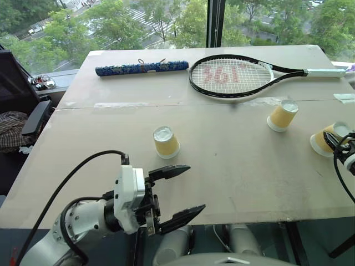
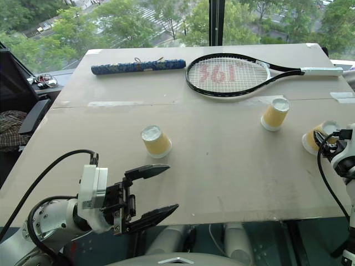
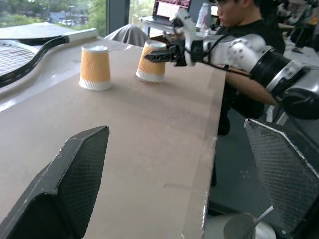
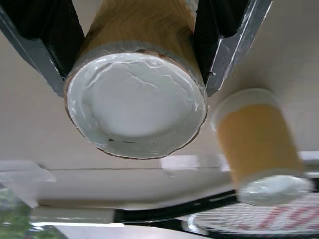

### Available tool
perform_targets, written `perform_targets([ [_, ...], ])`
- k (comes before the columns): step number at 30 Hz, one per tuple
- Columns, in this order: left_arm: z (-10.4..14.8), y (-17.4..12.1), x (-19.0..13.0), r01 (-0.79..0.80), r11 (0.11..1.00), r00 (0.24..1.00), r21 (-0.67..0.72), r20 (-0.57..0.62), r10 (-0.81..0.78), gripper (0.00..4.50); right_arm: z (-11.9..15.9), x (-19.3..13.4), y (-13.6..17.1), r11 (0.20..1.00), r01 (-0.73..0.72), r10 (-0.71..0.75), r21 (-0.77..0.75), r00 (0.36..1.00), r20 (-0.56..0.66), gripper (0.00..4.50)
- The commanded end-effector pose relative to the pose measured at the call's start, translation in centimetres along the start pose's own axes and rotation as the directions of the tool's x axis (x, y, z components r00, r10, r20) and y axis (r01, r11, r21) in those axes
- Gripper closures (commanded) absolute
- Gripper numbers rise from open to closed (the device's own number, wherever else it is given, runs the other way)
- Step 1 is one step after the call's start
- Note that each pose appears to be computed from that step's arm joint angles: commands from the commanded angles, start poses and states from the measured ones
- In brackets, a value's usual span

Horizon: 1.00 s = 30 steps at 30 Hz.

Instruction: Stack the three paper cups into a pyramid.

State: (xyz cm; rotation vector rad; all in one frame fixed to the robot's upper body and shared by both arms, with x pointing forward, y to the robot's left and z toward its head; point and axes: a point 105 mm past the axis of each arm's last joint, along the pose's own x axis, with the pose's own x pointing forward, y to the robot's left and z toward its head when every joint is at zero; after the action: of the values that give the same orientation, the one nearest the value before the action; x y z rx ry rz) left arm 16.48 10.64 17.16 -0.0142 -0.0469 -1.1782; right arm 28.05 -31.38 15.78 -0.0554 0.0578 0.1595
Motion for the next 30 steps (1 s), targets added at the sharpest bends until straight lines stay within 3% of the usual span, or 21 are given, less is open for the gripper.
perform_targets([
  [1, -0.2, 2.5, -0.9, -0.04, 0.999, 0.999, 0.018, 0.009, 0.04, 0.0, 3.5, -0.9, 5.5, 0.944, -0.321, 0.327, -0.076, 0.942, 0.077, 2.37],
  [5, -1.6, 4.6, -2.6, -0.08, 0.997, 0.996, -0.002, -0.025, 0.08, 0.0, 3.6, -0.3, 11.2, 0.835, -0.536, 0.544, -0.122, 0.838, 0.043, 2.37],
  [8, -1.9, 4.8, -3.8, -0.095, 0.995, 0.995, -0.025, -0.02, 0.095, 0.0, 2.9, 1.9, 14.0, 0.807, -0.56, 0.574, -0.187, 0.819, 0.028, 2.37],
  [15, -1.5, 3.7, -5.1, -0.122, 0.992, 0.992, -0.015, -0.016, 0.122, 0.0, 2.0, 5.4, 17.3, 0.772, -0.589, 0.612, -0.24, 0.791, 0.025, 2.37],
  [26, -1.4, 3.6, -6.6, -0.206, 0.979, 0.979, -0.005, -0.014, 0.206, 0.0, 0.5, 7.8, 19.1, 0.729, -0.64, 0.65, -0.243, 0.758, -0.05, 2.37],
  [28, -1.3, 3.8, -6.7, -0.219, 0.976, 0.976, -0.004, -0.008, 0.219, 0.0, -0.2, 8.0, 18.9, 0.734, -0.637, 0.642, -0.235, 0.764, -0.066, 1.35],
  [30, -1.3, 4.1, -6.9, -0.243, 0.97, 0.97, -0.008, -0.004, 0.243, 0.0, -0.6, 8.0, 18.6, 0.735, -0.634, 0.638, -0.24, 0.767, -0.069, 0.72],
])
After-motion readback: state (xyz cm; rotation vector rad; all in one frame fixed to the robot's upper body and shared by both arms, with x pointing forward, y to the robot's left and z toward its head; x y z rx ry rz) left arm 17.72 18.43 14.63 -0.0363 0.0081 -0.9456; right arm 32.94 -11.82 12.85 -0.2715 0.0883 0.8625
